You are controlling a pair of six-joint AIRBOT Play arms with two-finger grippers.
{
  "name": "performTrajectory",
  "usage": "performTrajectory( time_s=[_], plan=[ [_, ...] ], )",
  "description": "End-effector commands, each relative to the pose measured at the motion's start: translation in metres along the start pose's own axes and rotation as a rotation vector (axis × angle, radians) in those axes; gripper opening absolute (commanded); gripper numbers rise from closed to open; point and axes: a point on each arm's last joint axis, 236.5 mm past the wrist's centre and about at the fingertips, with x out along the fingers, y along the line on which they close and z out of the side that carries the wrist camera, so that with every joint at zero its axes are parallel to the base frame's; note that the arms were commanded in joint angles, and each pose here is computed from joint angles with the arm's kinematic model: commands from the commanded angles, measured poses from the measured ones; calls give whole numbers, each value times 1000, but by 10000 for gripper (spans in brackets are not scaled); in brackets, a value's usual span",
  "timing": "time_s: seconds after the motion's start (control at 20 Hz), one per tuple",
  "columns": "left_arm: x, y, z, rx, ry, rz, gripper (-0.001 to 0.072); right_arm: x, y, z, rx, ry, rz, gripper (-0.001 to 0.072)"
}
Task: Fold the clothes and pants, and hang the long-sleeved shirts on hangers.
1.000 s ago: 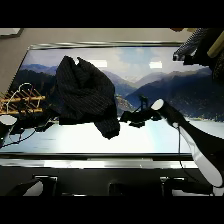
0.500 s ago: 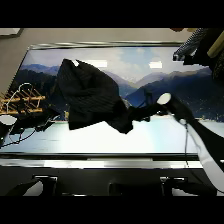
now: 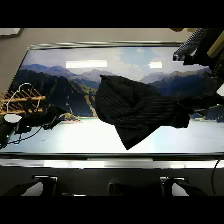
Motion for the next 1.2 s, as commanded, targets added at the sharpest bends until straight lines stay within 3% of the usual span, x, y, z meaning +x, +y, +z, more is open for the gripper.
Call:
performTrajectory(
  time_s=[0.0, 0.3, 0.8, 0.85, 0.9, 0.95, 1.0, 1.15],
  plan=[
    [18, -31, -12, -10, 27, -100, 703, -10, -31, 7, 10, -34, -95, 17],
    [83, -100, -63, 89, 181, -236, 703, -11, -32, 10, 8, -45, -97, 17],
    [166, -156, -130, 195, 361, -269, 701, -11, -31, 20, 8, -88, -92, 18],
    [169, -156, -133, 194, 363, -266, 666, -11, -31, 20, 7, -88, -92, 18],
    [170, -155, -134, 194, 367, -263, 428, -11, -31, 20, 8, -88, -92, 18],
    [170, -154, -134, 195, 366, -263, 64, -11, -30, 20, 8, -88, -91, 18],
    [169, -155, -132, 196, 363, -264, 6, -11, -30, 20, 8, -88, -90, 17],
    [160, -157, -112, 202, 324, -274, 3, -11, -27, 19, 12, -86, -77, 17]
  ],
)
